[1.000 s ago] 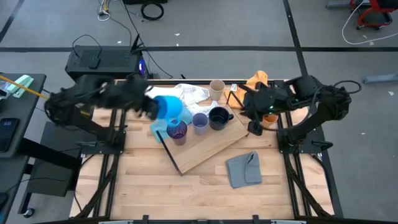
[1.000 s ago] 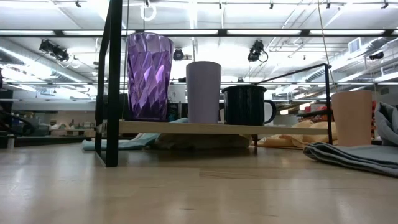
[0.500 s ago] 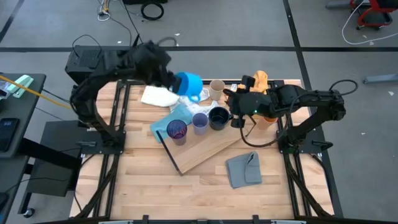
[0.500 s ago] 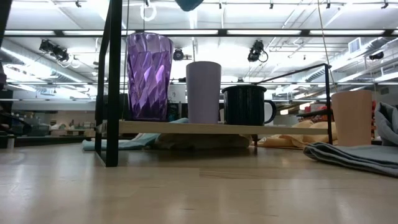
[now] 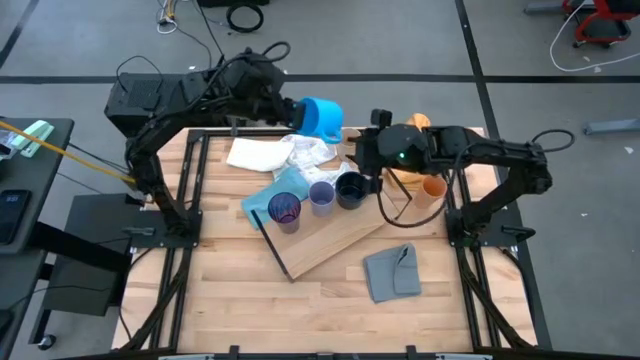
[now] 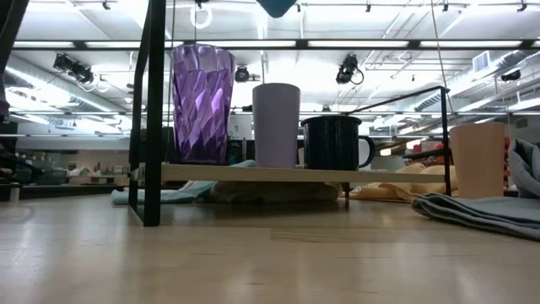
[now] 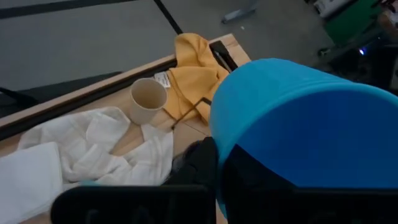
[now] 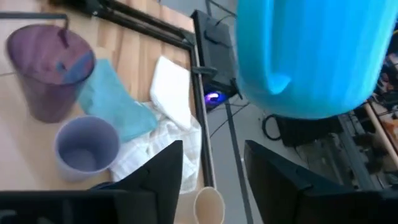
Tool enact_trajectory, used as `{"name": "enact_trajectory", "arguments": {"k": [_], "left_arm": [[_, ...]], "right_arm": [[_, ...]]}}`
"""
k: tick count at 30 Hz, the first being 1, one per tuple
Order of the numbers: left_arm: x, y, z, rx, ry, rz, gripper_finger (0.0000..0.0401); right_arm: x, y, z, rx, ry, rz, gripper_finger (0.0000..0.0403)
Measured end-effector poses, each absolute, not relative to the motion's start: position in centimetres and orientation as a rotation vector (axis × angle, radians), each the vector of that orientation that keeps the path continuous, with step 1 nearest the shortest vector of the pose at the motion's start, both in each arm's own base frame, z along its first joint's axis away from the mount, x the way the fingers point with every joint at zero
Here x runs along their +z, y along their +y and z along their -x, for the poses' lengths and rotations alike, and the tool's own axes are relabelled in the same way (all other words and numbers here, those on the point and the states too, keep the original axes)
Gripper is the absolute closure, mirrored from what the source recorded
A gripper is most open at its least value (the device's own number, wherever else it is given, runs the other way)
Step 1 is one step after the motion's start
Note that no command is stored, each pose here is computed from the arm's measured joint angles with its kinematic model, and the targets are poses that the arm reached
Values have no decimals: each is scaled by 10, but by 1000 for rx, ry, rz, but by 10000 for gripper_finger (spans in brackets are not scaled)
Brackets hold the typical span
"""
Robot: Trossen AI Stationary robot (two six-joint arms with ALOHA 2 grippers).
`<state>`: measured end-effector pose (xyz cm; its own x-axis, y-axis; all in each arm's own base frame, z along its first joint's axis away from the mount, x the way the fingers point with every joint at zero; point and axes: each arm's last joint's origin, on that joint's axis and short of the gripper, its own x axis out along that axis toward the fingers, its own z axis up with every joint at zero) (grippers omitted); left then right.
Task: Stack small to large cups/mugs on shelf
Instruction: Put the blue mug on the shelf
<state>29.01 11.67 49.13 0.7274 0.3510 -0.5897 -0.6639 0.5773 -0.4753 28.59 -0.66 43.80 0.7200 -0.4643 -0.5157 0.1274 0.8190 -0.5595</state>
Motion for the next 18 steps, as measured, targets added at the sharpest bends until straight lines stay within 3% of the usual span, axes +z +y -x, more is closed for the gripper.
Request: {"name": "enact_trajectory", "arguments": {"k": [9,18], "left_arm": [[484,124,-294,624,514,691,390],[479,138,-293,662,537,678,390]], "right_arm": [[441,-14,-294,-391,640,497,182],[446,-14,-297,-432,583,495,195]]}}
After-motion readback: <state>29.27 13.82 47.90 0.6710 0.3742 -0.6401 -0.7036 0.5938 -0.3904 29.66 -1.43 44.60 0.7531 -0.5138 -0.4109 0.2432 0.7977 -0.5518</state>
